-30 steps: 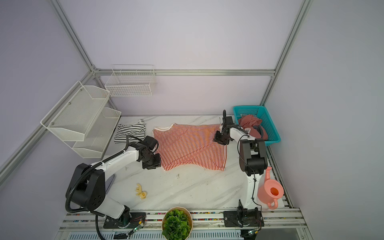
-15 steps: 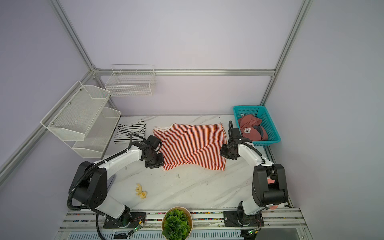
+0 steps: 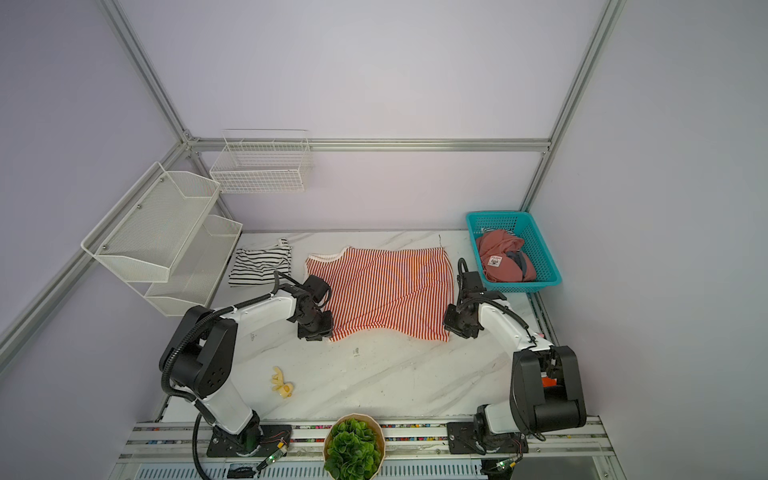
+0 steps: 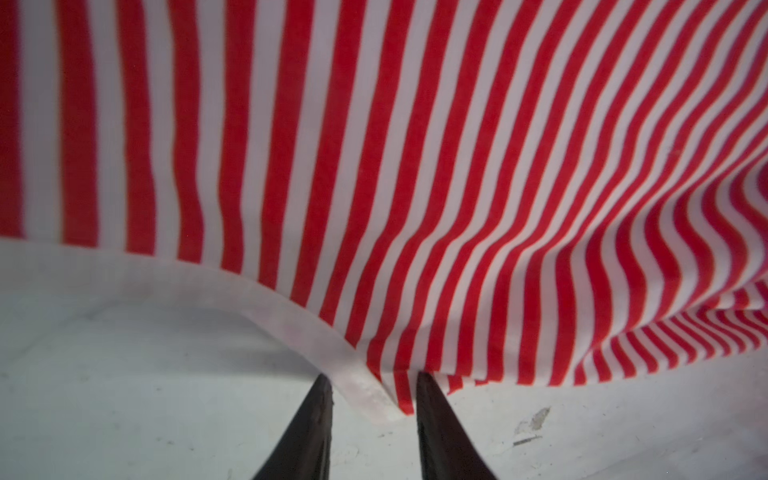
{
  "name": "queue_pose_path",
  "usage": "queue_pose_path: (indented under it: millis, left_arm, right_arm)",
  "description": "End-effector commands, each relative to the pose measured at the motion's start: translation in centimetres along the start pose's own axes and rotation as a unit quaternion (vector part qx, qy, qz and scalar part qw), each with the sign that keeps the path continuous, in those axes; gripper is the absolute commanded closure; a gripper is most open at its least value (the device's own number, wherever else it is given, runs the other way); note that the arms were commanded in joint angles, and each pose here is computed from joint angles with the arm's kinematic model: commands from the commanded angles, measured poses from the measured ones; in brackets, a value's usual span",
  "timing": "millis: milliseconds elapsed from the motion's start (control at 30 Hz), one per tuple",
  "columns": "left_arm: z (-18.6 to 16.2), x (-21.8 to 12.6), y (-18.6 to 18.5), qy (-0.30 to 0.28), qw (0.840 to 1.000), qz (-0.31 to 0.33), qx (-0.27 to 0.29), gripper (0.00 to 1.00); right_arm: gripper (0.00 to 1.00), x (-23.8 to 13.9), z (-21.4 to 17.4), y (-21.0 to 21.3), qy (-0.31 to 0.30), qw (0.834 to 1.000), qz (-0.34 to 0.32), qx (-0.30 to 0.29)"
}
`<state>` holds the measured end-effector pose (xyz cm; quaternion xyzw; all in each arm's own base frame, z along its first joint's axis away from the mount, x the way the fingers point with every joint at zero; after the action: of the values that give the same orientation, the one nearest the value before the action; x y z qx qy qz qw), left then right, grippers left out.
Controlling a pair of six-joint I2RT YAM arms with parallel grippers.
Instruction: Fold and stack the tank tops
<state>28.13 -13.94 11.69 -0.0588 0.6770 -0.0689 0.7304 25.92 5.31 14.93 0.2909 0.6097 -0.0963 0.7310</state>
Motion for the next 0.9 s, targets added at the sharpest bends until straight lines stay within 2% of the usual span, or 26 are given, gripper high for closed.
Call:
queue_pose_path:
  millis: [0, 400, 733, 867]
  left_arm:
    - [0.1, 0.2, -0.3, -0.005, 1.0, -0.008, -0.004, 0.64]
    - [0.0, 0.5, -0.2, -0.001, 1.0, -0.007, -0.011, 0.62]
    - [-0.1, 0.7, -1.0, 0.0, 1.0, -0.018, -0.004, 0.75]
    - [-0.2, 0.9, -1.0, 0.003, 1.0, -0.018, -0.004, 0.82]
  right_arm:
    - [0.66, 1.0, -0.7, -0.1, 0.019, 1.0, -0.005, 0.001]
    - [0.62, 3.2, -1.0, 0.4, 0.033, 0.999, 0.006, -0.004]
    - [0.78, 3.3, -1.5, -0.1, 0.036, 0.999, 0.007, 0.001]
    - [0.81, 3.4, -1.6, -0.3, 0.036, 0.999, 0.005, 0.002]
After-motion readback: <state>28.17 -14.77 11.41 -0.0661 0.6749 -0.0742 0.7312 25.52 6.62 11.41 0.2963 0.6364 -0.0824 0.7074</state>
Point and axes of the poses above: each gripper's point midway between its finger pads, its own x axis out along the fingers, its own y axis along the line the jaws close on, z = x × y, the point moved 9 cm from there along -x, back along the fingers, and after that the axes turned 12 degrees about x, right-handed, at the moved point
